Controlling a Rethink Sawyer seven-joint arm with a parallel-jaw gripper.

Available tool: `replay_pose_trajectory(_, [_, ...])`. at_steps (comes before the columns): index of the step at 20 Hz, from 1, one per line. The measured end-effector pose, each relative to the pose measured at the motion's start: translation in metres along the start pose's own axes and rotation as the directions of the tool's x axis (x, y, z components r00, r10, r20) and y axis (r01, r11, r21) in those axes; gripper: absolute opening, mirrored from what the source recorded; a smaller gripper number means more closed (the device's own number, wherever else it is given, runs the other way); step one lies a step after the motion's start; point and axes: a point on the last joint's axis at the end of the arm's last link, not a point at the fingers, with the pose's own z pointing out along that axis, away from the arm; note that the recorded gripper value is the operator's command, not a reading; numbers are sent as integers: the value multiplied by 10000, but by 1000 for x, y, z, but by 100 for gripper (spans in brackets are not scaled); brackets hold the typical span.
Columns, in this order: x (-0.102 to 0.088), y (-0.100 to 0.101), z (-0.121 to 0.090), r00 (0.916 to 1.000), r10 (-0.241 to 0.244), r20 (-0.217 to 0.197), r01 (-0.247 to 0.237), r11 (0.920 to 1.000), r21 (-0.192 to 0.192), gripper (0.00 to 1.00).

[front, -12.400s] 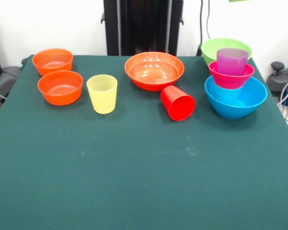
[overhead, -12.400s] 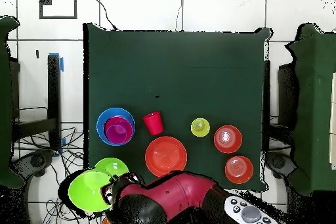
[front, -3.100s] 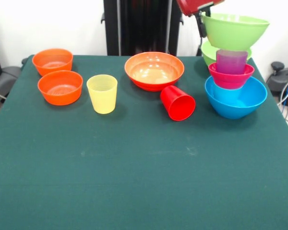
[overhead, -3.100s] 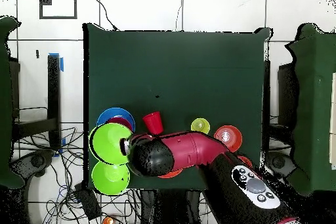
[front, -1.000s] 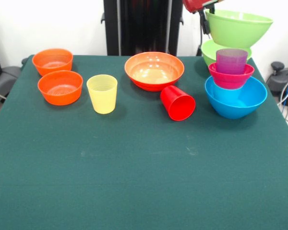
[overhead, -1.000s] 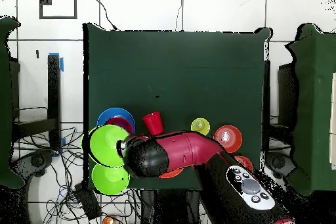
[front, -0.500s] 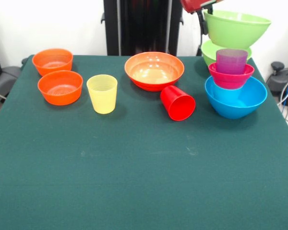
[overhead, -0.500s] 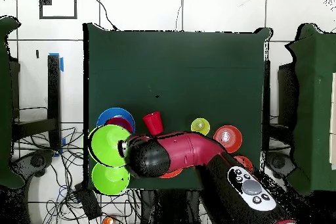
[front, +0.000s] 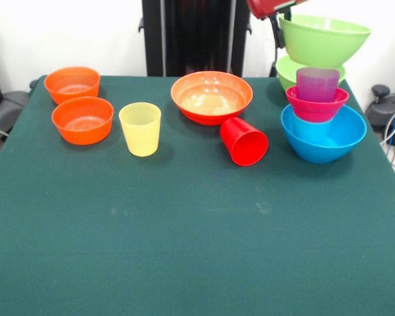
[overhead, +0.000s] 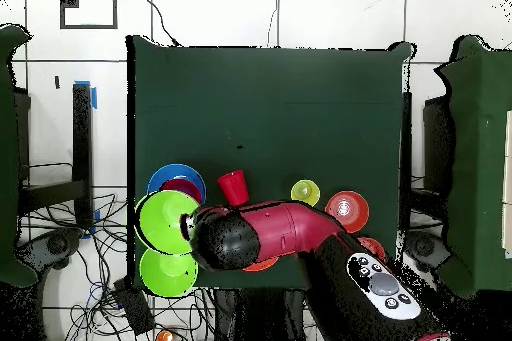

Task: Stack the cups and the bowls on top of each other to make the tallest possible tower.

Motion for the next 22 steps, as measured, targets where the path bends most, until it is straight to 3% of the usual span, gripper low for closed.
replay_pose_trajectory(15, [1,4,3,10000,-63,-55,63,10000,-39,0])
replay_pose_trajectory(22, [5,-1,13,9994,190,-304,-205,9986,-490,0])
